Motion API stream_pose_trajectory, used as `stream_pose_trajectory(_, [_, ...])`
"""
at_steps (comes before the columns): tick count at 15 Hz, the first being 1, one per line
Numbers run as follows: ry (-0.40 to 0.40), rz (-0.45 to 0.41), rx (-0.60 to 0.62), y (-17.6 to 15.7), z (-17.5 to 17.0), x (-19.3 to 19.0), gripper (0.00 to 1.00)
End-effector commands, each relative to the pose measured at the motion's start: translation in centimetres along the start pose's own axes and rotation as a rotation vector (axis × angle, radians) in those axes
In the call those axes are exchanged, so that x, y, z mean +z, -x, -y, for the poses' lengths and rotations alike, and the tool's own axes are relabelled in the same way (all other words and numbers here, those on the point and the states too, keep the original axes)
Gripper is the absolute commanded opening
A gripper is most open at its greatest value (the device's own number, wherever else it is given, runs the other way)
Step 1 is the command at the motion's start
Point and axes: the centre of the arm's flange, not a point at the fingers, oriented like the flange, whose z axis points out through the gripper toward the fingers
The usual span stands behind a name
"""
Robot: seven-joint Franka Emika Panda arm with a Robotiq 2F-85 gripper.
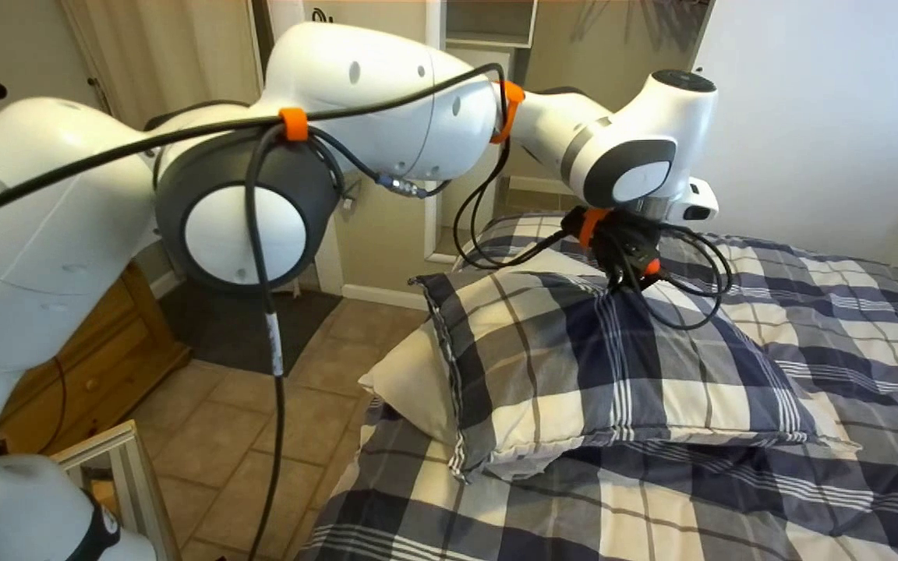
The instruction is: Pick up the the checkered pillow and put it onto white pillow
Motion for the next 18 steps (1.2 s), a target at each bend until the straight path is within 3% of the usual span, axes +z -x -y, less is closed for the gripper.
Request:
stream_pose_trajectory(1, [0.029, -0.02, -0.117, 2.4, 2.7, -3.8, 0.02])
stream_pose_trajectory(18, [0.034, -0.091, -0.42, 4.7, 11.4, -10.4, 0.02])
